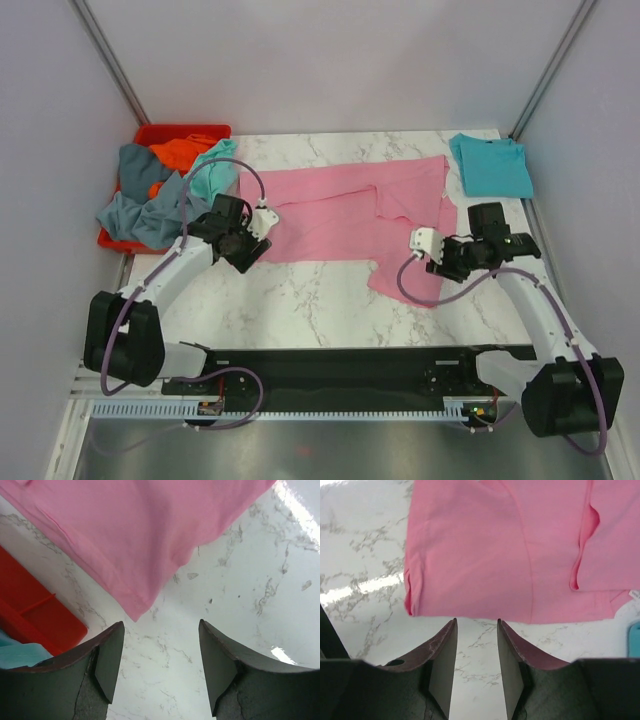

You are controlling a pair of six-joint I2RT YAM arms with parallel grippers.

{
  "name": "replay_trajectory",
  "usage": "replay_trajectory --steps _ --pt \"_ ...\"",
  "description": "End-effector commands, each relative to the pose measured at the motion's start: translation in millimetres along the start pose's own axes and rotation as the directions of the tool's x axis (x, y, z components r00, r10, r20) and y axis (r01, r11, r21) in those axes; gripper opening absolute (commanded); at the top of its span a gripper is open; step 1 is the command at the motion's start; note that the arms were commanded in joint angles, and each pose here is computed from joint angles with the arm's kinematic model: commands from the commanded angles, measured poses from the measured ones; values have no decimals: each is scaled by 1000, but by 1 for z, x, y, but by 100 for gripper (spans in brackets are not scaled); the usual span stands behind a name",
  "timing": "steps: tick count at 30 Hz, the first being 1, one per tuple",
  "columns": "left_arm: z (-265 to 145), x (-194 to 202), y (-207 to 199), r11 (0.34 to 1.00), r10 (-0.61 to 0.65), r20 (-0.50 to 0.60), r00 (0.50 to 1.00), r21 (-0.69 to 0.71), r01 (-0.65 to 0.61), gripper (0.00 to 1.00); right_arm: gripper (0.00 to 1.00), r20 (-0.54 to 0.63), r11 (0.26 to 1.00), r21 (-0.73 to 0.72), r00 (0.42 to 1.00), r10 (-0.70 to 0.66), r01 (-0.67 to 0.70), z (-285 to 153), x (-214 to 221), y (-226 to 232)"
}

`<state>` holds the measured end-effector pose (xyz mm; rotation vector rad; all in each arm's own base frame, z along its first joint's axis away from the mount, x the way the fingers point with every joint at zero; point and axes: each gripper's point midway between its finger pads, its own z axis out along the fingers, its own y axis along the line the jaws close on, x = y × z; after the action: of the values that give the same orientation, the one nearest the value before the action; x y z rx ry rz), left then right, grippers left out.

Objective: Fold and stack the t-shirts
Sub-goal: Fold the tshirt

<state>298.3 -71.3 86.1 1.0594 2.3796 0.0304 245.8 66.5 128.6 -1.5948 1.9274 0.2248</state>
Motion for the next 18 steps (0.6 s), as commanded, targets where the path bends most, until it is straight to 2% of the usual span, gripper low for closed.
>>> replay_trajectory --steps 1,5,11,18 --pt "4 -5 18 991 104 50 993 -87 -99 69 45 -2 957 -129 965 -263 261 5 16 42" --pt "7 -10 25 992 69 59 996 -108 -62 69 45 18 917 -197 936 -350 347 16 23 71" --pt "7 -21 34 992 26 77 997 -124 -16 69 43 1 925 -292 968 -252 242 28 23 82" --pt "5 -28 48 987 7 79 997 -163 6 69 43 -54 917 -348 972 -229 196 42 28 82"
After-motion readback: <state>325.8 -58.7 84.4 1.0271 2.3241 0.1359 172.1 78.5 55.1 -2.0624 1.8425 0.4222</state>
